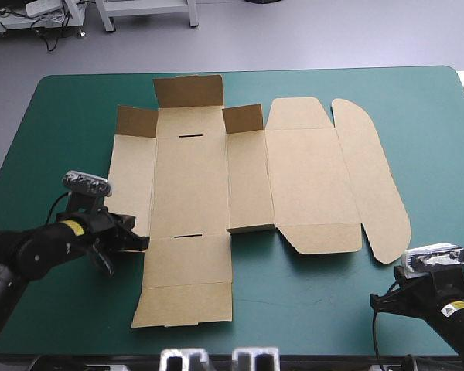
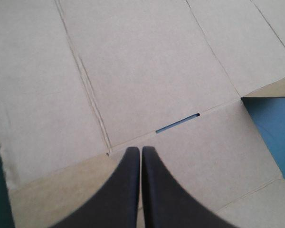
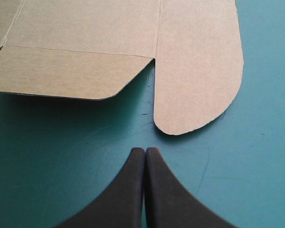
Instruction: Fold the box
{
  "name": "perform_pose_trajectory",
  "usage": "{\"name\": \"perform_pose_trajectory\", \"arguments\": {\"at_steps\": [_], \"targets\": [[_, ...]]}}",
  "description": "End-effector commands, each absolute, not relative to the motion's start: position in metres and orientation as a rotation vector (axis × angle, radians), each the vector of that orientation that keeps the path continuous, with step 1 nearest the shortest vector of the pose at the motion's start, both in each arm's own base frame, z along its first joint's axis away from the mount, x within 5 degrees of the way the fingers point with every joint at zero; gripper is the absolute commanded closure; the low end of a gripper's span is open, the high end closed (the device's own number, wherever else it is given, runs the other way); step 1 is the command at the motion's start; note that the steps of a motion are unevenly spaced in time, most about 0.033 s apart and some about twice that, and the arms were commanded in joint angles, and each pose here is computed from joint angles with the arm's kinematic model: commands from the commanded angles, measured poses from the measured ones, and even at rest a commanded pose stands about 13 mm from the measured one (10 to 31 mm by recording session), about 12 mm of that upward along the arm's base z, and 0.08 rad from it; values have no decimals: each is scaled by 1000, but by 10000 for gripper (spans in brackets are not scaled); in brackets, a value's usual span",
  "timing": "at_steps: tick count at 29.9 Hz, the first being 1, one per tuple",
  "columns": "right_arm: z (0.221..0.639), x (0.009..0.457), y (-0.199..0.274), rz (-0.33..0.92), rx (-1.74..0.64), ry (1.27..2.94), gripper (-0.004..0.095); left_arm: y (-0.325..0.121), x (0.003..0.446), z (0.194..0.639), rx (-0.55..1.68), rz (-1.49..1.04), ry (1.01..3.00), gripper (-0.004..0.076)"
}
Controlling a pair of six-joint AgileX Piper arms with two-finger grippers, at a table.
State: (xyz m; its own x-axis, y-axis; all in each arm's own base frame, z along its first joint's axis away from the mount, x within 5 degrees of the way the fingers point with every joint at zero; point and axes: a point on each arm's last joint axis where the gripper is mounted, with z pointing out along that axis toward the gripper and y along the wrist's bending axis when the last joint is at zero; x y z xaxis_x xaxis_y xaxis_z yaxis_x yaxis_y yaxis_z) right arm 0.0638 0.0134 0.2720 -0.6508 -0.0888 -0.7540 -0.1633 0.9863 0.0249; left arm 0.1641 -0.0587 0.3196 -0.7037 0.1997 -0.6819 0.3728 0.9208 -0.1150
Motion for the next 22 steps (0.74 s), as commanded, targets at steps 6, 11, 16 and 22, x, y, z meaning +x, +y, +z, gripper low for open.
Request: {"name": "perform_pose_trajectory", "arguments": {"at_steps": [6, 11, 16, 22], "targets": [[285, 69, 13, 113, -162, 2214, 927, -91, 237, 334, 563, -461, 2371, 708], [285, 69, 13, 114, -162, 2215, 926, -89, 272, 335, 548, -506, 2462, 708], [285, 69, 13, 114, -162, 2215, 926, -55, 293, 334, 426, -777, 2482, 708], [286, 69, 13, 116, -160, 2211, 927, 6, 286, 330, 287, -871, 2546, 711]]}}
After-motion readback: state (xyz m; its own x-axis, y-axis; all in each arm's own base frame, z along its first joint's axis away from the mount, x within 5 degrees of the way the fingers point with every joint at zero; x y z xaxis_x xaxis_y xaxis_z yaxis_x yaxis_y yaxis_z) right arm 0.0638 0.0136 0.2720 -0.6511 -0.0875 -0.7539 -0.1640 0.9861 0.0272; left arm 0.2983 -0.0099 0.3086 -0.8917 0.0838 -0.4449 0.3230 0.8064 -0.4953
